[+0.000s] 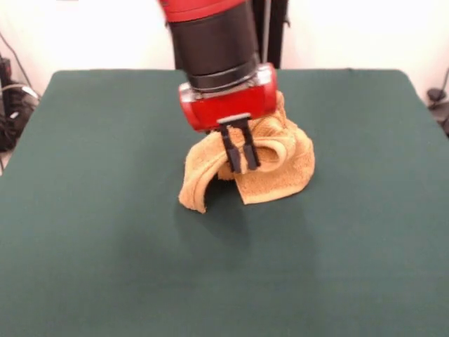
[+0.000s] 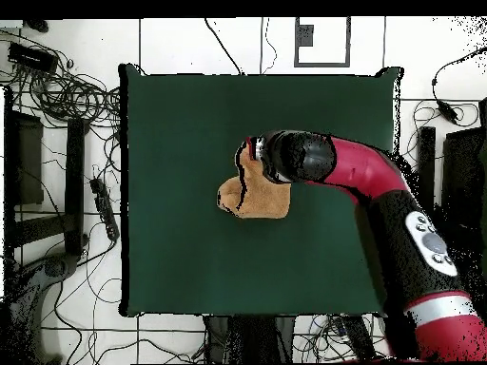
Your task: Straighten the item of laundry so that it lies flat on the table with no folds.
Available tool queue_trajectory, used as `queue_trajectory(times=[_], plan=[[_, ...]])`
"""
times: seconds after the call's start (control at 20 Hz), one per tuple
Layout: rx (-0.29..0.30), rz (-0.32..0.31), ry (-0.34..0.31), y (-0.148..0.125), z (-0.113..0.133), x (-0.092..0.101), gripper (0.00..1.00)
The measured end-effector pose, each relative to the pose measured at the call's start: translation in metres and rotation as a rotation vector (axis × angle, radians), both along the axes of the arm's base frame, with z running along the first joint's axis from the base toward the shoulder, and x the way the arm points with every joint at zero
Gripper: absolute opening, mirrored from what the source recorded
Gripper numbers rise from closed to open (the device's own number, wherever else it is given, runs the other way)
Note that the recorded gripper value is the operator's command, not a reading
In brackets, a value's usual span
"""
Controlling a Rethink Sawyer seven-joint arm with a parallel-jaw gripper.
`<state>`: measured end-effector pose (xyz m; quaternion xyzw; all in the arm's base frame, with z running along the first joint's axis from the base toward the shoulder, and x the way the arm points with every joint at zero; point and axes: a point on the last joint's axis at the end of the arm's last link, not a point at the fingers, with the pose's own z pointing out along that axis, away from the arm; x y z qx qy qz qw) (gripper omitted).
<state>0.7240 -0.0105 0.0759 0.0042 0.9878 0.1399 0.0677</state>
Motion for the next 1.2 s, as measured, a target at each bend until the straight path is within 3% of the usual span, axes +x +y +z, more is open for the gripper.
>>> queue_trajectory(times=[0.3,0.55,0.75,1.0,1.2], plan=[[0.205,-0.045,-0.014,-0.031,-0.007,-0.017,0.0],[0.334,0.008,-0.023,-0.026,-0.013,-0.028,0.0],[0.436,0.113,-0.013,-0.001,-0.015,-0.039,0.0],[0.561,0.304,-0.027,0.043,-0.009,-0.06,0.0],[0.628,0.403,-0.039,0.063,-0.003,-0.075,0.0]])
